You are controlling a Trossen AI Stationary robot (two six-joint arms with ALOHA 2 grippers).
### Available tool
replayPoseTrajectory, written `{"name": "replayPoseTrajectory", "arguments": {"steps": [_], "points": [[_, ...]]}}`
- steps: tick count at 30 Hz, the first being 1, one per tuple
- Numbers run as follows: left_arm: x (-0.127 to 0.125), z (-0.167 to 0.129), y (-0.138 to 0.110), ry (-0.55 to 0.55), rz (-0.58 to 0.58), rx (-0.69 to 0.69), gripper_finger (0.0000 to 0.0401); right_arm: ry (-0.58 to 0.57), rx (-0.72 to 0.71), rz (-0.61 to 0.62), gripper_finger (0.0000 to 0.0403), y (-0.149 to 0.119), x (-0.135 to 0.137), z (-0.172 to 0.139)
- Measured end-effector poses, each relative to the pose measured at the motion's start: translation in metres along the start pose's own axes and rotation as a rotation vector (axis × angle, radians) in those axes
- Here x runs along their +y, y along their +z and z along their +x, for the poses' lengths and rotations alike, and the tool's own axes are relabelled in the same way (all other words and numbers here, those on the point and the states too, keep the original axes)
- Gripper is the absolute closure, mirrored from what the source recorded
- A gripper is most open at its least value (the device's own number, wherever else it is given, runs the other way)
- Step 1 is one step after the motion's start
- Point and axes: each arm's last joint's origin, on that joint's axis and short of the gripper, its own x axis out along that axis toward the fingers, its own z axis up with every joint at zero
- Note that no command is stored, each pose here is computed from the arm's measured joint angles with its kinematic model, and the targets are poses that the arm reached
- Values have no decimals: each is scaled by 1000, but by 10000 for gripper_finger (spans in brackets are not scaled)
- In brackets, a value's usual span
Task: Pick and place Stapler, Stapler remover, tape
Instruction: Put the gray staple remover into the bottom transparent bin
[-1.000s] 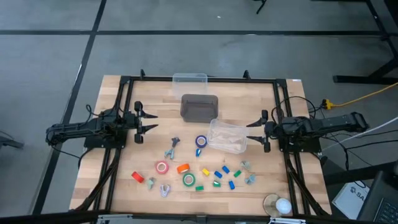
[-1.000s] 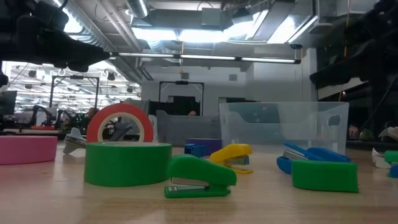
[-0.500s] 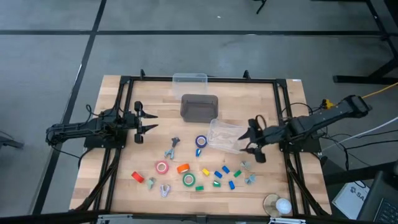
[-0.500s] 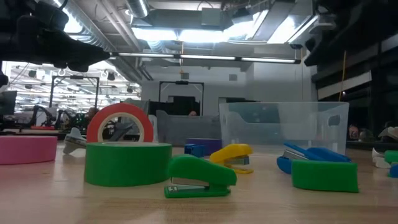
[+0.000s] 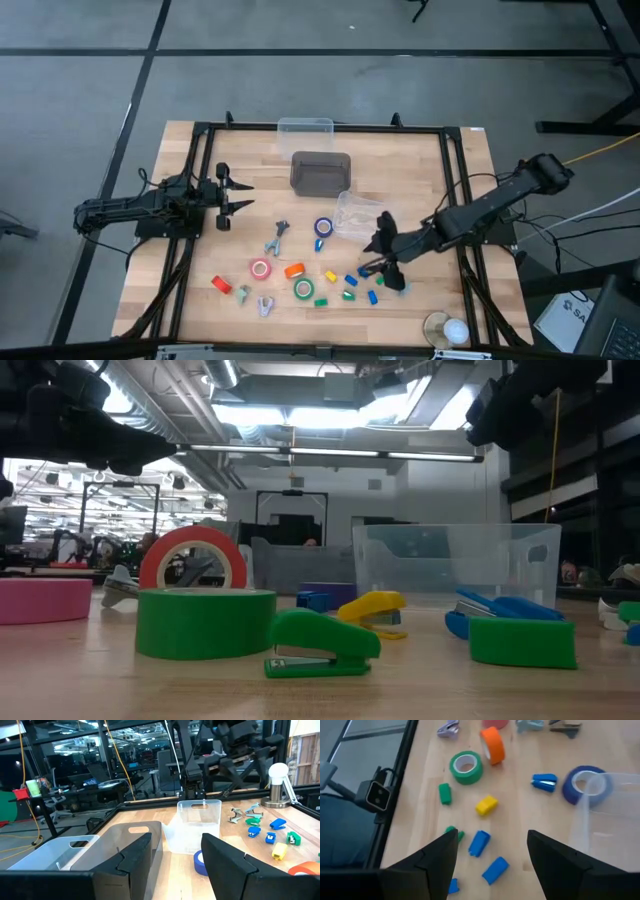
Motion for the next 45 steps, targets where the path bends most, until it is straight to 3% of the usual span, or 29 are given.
{"name": "replayPoseTrajectory", "arguments": {"steps": [3,6,14,19,26,37,45], "points": [[0,0,0,0,0,0,232,3,25,-1,159,-4,4,4],[0,0,0,0,0,0,232,23,101,93,159,-10,5,4],[0,0,0,0,0,0,232,307,473,289,159,-28,16,-3],[0,0,0,0,0,0,232,319,560,343,159,-37,25,-7],[0,0,0,0,0,0,232,211,576,316,159,-45,23,-16],[0,0,0,0,0,0,232,-38,433,241,159,-54,2,-37],[0,0,0,0,0,0,232,28,333,234,159,-76,-14,-40]]}}
